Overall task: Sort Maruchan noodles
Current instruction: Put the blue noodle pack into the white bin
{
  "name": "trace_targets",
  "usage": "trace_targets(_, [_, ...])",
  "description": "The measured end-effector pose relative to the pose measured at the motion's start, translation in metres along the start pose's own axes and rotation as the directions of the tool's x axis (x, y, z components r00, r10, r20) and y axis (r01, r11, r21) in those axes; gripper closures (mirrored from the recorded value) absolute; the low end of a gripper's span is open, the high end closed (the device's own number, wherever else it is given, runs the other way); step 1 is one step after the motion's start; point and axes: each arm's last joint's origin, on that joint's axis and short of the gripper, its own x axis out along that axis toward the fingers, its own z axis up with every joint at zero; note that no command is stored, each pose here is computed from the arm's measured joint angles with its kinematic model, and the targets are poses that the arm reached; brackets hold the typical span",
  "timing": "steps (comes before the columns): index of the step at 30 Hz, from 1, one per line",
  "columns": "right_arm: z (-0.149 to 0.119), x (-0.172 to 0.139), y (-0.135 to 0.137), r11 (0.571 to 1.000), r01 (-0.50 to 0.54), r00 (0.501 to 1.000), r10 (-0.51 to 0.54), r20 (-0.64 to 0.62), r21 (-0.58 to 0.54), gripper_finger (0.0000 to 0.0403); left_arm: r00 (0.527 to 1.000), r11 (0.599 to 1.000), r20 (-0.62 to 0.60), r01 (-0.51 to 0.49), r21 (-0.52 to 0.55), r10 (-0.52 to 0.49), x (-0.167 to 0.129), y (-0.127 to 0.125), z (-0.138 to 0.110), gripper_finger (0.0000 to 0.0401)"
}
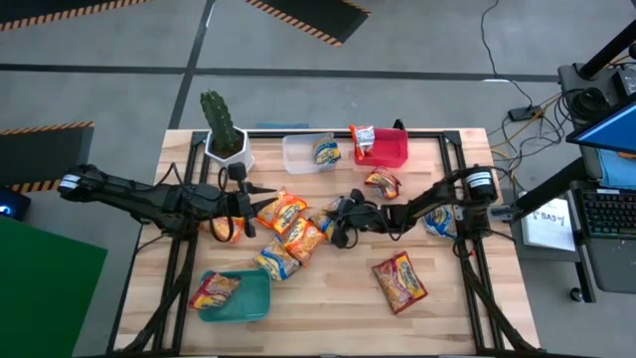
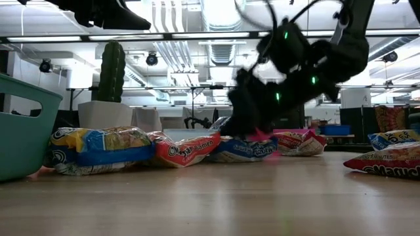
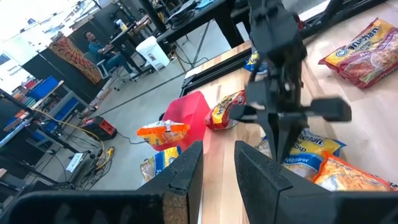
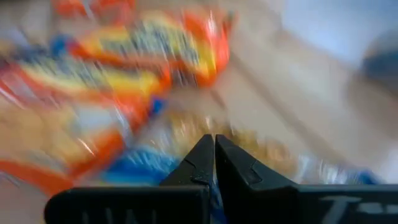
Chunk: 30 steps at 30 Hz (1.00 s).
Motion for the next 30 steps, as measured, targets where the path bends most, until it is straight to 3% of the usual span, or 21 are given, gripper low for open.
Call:
trace_targets(4, [0.014, -0.009, 0.007, 1.000, -0.029, 0.998, 0.029, 0.058, 0.006, 0.0394, 1.000, 1.000, -0.001, 0.001, 0.003, -0.001, 0.000, 0.000, 0.000, 0.0326])
trace_targets(15, [-0.020, 0.001, 0.011, 0.996, -0.075, 0.996, 0.077, -0.055, 0.042, 0.0394, 1.000, 1.000, -0.008, -0.001, 0.006, 0.001, 0.000, 0.000, -0.001, 0.0326])
trace_targets(21, [-0.003, -0.006, 0.010, 0.997, -0.072, 0.997, 0.072, -0.002, -0.008, 0.0394, 1.000, 1.000, -0.009, -0.001, 0.007, 0.001, 0.000, 0.000, -0.001, 0.0326])
trace_targets(26, [0.012, -0.014, 0.004, 1.000, 0.010, 1.000, -0.009, 0.027, -0.023, 0.0394, 1.000, 1.000, -0.010, 0.000, 0.008, 0.000, 0.000, 0.000, -0.001, 0.0326])
trace_targets(30, [0.004, -0.014, -0.001, 0.993, 0.103, 0.994, -0.104, -0.025, -0.051, 0.0394, 1.000, 1.000, -0.010, 0.000, 0.008, 0.000, 0.000, 0.000, -0.001, 0.0326])
